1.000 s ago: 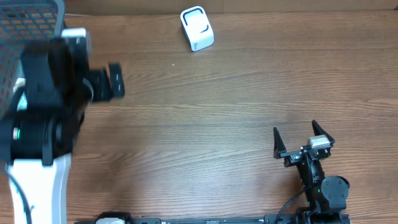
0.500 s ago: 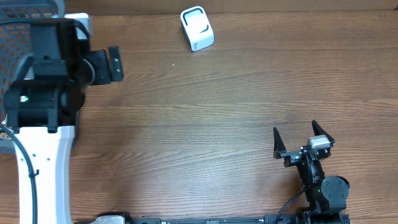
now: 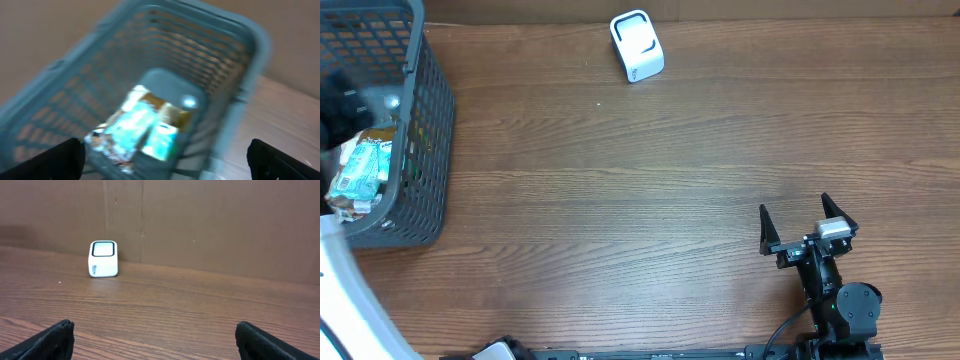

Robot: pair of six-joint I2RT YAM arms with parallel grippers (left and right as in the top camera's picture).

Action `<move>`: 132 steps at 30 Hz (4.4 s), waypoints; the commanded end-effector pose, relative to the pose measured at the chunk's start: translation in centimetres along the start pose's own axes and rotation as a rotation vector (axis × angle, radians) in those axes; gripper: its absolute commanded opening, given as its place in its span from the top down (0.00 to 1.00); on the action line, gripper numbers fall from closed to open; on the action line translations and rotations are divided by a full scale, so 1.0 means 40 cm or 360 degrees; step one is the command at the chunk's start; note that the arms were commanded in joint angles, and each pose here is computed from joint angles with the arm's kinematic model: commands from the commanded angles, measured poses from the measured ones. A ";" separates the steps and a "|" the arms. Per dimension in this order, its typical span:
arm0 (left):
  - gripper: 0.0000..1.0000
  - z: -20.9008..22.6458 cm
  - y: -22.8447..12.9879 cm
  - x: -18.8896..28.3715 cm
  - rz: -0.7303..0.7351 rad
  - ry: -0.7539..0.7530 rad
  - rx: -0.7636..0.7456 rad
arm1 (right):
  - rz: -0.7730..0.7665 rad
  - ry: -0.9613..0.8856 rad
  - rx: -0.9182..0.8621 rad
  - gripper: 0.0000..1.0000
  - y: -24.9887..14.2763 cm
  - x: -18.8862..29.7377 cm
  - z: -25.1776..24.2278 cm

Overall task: Scan the item barcode
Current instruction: 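Move the left gripper over the grey basket and lower into it, then grasp the Kleenex tissue pack inside the basket with the left gripper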

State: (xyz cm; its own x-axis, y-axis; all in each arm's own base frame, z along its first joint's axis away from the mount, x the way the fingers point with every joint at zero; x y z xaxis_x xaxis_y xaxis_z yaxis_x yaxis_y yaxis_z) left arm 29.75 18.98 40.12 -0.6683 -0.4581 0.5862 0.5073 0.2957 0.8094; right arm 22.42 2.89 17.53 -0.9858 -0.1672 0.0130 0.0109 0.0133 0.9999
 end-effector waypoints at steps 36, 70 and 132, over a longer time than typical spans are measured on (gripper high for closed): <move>0.23 -0.012 -0.334 -0.523 0.0865 -0.0751 -0.0322 | 0.0002 0.0015 0.0006 0.00 -0.008 -0.001 0.004; 0.14 -0.015 -0.409 -0.552 0.1108 -0.0458 -0.0385 | 0.0002 0.0015 0.0006 0.00 -0.008 -0.001 0.004; 0.59 -0.010 -0.332 -0.549 0.0920 -0.0362 -0.0301 | 0.0002 0.0015 0.0006 0.00 -0.008 -0.001 0.004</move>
State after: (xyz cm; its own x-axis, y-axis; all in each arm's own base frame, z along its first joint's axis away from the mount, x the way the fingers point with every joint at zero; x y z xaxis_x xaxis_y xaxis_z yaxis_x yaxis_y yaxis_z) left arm 36.66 23.97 12.20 -0.2694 -0.0008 0.9630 0.9259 0.2748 0.2592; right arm 22.43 2.88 17.49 -0.9859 -0.1668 0.0145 0.0125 0.0130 0.9998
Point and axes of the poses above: each gripper's point midway between its finger pads, its own x axis back along the fingers, its own z axis along the line the jaws close on, y = z × x, the point moved 2 cm from there along x, back along the fingers, and after that the axes turned 3 degrees about -x, right-handed, at the moved point
